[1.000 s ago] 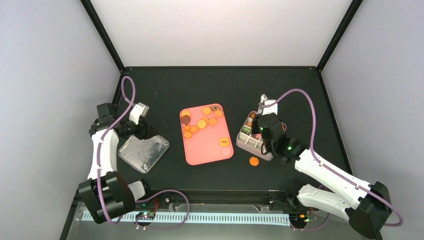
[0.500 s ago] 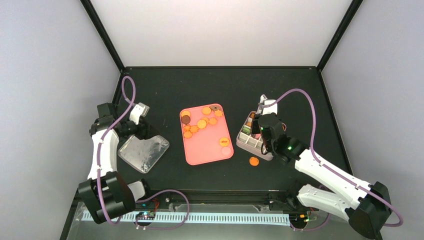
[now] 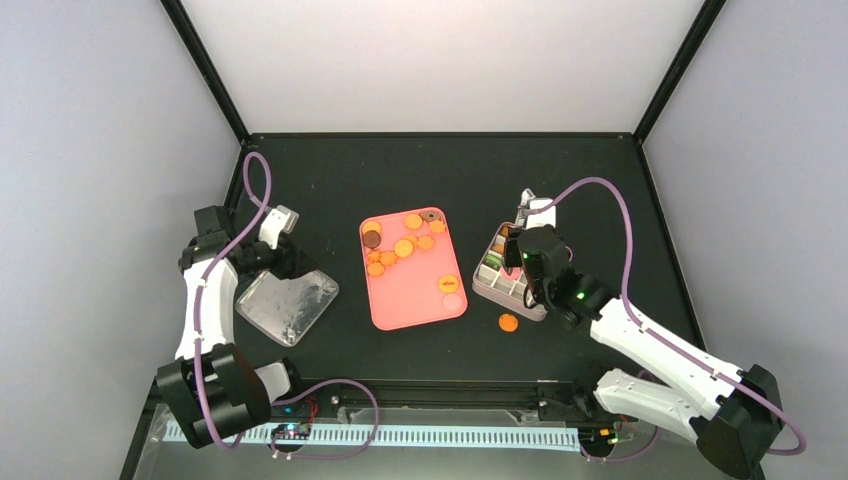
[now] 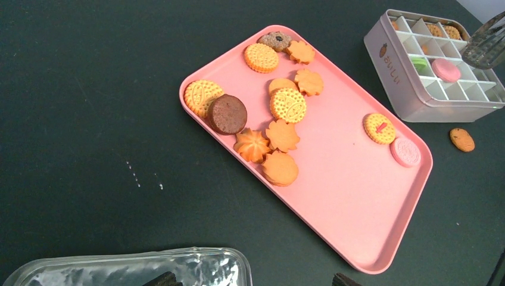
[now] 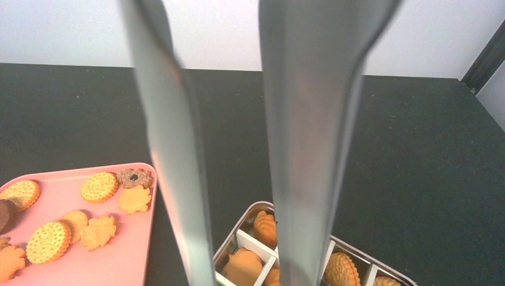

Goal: Pack the cookies
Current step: Place the fake cookies in the empty pocket of the box, then adjust the fake cookies in the empty pocket of the box, then pick up the fake cookies from the plate.

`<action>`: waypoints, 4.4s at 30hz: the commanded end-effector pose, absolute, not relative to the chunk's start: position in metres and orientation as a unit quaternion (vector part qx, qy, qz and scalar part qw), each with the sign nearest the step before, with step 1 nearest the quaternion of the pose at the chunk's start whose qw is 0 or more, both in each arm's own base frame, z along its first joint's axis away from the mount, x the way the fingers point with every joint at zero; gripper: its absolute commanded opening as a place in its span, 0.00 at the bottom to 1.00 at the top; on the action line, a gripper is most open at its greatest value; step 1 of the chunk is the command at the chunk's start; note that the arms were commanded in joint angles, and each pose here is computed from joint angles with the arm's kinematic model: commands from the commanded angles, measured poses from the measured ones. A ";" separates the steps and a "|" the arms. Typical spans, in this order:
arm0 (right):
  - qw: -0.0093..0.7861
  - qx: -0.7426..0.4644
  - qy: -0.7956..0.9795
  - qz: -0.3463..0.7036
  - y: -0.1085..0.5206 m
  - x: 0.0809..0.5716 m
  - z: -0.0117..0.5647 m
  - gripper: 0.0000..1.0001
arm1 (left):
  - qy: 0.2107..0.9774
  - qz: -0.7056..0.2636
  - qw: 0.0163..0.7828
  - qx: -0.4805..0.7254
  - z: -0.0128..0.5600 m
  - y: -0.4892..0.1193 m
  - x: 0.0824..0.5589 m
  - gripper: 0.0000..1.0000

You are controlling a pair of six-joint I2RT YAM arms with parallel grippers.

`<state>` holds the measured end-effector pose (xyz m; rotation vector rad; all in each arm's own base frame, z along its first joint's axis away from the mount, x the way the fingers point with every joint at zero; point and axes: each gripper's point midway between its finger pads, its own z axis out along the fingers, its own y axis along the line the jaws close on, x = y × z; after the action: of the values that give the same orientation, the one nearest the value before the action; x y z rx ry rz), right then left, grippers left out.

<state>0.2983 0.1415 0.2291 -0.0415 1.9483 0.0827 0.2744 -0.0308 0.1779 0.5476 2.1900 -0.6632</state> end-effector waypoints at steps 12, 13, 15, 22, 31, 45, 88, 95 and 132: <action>0.572 -0.027 0.817 0.066 0.150 0.300 0.238 0.38 | 0.846 -0.260 0.402 0.234 0.190 -0.035 0.274 0.68; 0.568 -0.032 0.819 0.073 0.154 0.299 0.234 0.38 | 0.846 -0.259 0.403 0.234 0.190 -0.035 0.274 0.68; 0.562 -0.039 0.822 0.082 0.158 0.298 0.228 0.38 | 0.846 -0.259 0.403 0.234 0.189 -0.035 0.274 0.68; 0.556 -0.042 0.828 0.060 0.160 0.306 0.217 0.38 | 0.846 -0.259 0.404 0.234 0.191 -0.035 0.274 0.68; 0.564 -0.041 0.824 0.018 0.155 0.316 0.220 0.35 | 0.848 -0.256 0.402 0.234 0.190 -0.034 0.274 0.68; 0.558 -0.046 0.829 0.019 0.158 0.320 0.215 0.34 | 0.846 -0.263 0.402 0.233 0.195 -0.036 0.273 0.68; 0.608 -0.051 0.789 0.077 0.171 0.320 0.280 0.35 | 0.842 -0.280 0.396 0.235 0.193 -0.041 0.268 0.68; 0.604 -0.086 0.776 0.158 0.226 0.334 0.298 0.35 | 0.857 -0.268 0.379 0.223 0.193 -0.035 0.269 0.68; 0.495 -0.148 0.841 0.161 0.294 0.279 0.174 0.42 | 0.856 -0.255 0.377 0.244 0.190 -0.037 0.259 0.72</action>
<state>0.2820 0.3026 0.1651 -0.4351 2.0595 0.3871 0.2619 -0.0314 0.1820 0.5863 2.2327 -0.6395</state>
